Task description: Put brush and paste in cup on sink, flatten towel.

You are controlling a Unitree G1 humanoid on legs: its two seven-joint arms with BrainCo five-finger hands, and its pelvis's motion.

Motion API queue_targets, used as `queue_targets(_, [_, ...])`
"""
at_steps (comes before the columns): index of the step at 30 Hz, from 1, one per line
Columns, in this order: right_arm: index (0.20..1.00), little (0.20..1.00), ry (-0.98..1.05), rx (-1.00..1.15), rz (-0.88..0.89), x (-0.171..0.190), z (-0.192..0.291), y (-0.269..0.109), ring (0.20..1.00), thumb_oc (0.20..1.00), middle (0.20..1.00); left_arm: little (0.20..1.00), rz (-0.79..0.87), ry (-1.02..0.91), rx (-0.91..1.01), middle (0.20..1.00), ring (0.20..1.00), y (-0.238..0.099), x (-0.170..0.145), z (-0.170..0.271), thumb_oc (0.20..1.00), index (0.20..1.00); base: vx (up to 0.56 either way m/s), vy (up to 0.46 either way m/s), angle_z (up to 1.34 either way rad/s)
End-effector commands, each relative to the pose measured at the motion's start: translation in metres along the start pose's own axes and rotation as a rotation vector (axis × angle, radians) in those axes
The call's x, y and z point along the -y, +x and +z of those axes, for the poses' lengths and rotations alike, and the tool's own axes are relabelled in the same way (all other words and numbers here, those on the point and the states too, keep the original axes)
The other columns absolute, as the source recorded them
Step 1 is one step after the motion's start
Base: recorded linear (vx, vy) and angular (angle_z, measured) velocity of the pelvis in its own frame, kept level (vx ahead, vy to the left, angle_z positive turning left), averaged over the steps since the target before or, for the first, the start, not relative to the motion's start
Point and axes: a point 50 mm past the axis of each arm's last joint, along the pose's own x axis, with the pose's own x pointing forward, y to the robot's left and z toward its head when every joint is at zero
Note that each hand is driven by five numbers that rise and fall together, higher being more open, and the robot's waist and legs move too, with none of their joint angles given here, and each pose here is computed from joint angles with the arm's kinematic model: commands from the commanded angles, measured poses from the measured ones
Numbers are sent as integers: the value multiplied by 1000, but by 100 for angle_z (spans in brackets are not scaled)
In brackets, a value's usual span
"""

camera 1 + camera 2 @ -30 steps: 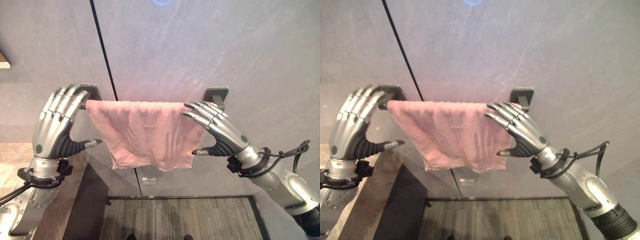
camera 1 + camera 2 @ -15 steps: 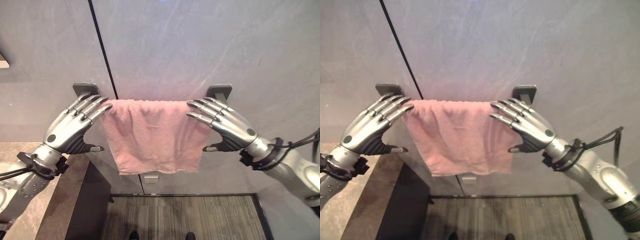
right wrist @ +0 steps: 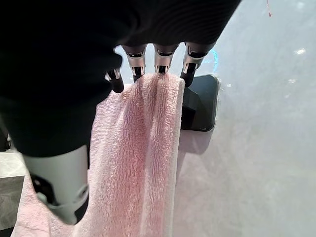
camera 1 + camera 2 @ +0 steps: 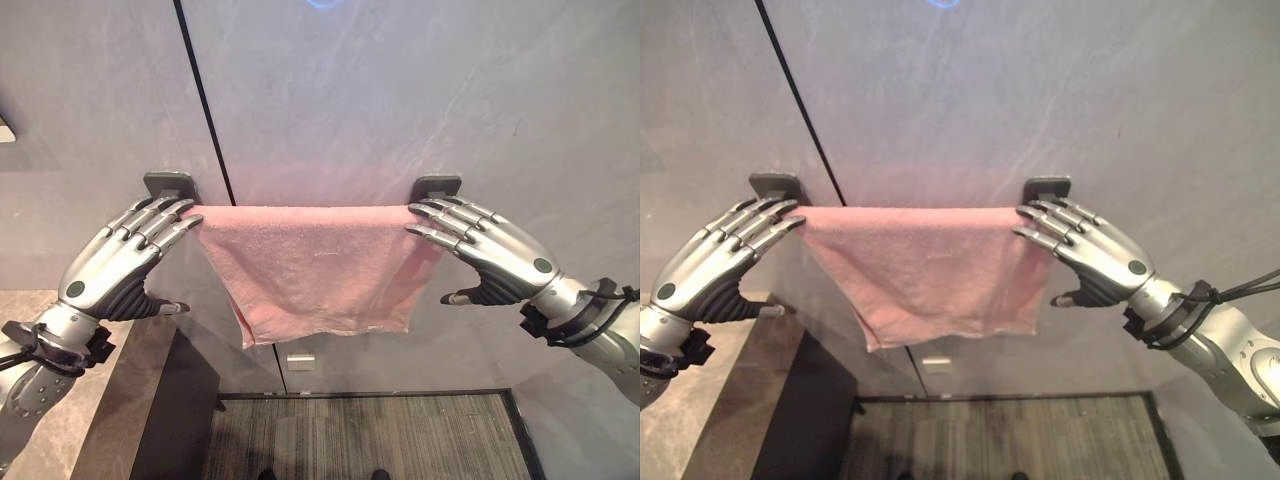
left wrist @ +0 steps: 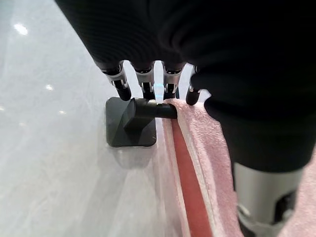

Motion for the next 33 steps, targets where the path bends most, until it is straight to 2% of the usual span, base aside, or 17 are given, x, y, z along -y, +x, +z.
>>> queue_targets(1, [1000, 1000, 75, -252, 329, -57, -29, -36, 1000, 1000, 1000, 1000, -152, 42, -259, 1000, 1000, -26, 19, -41, 1000, 1000, 0, 0, 0])
queue_targets(6, [1000, 1000, 110, -256, 294, -58, -27, -33, 1000, 1000, 1000, 1000, -140, 23, -264, 1000, 1000, -23, 24, -40, 1000, 1000, 0, 0, 0])
queue_targets(10, [1000, 1000, 333, -286, 157, -67, -18, -23, 1000, 1000, 1000, 1000, -97, -58, -292, 1000, 1000, -20, 37, -38, 1000, 1000, 0, 0, 0])
queue_targets(11, [1000, 1000, 334, -286, 156, -68, -18, -23, 1000, 1000, 1000, 1000, -96, -57, -291, 1000, 1000, -20, 37, -39, 1000, 1000, 0, 0, 0])
queue_targets(12, [1000, 1000, 453, -280, 65, -70, -10, -13, 1000, 1000, 1000, 1000, -53, -99, -295, 1000, 1000, -14, 43, -35, 1000, 1000, 0, 0, 0])
queue_targets(16, [1000, 1000, 663, -285, -135, -71, 0, 3, 1000, 1000, 1000, 1000, 60, -217, -294, 1000, 1000, -1, 56, -24, 1000, 1000, 0, 0, 0])
queue_targets(18, [1000, 1000, 696, -275, -173, -70, 2, 7, 1000, 1000, 1000, 1000, 84, -231, -296, 1000, 1000, 2, 58, -23, 1000, 1000, 0, 0, 0])
queue_targets(21, [1000, 1000, 894, -160, -390, -50, 19, 28, 1000, 1000, 1000, 1000, 218, -359, -284, 1000, 1000, 14, 65, -8, 1000, 1000, -11, 1, -6])
queue_targets(22, [1000, 1000, 895, -159, -391, -50, 19, 29, 1000, 1000, 1000, 1000, 220, -359, -284, 1000, 1000, 15, 65, -8, 1000, 1000, -5, 1, -10])
queue_targets(25, [1000, 1000, 1066, -98, -553, -38, 29, 39, 1000, 1000, 1000, 1000, 341, -487, -332, 1000, 1000, 18, 68, -5, 1000, 1000, -3, -1, -2])
queue_targets(28, [1000, 1000, 1283, -77, -730, -29, 37, 37, 1000, 1000, 1000, 1000, 531, -750, -402, 1000, 1000, 17, 70, 1, 1000, 1000, -27, -5, -6])
queue_targets(31, [1000, 1000, 1377, -103, -749, -35, 39, 26, 1000, 1000, 1000, 1000, 574, -868, -444, 1000, 1000, 10, 74, 3, 1000, 1000, -10, -10, -8])
queue_targets(33, [1000, 1000, 1358, -137, -749, -36, 38, 12, 1000, 1000, 1000, 1000, 599, -922, -451, 1000, 1000, 4, 74, 5, 1000, 1000, 0, 0, 0])
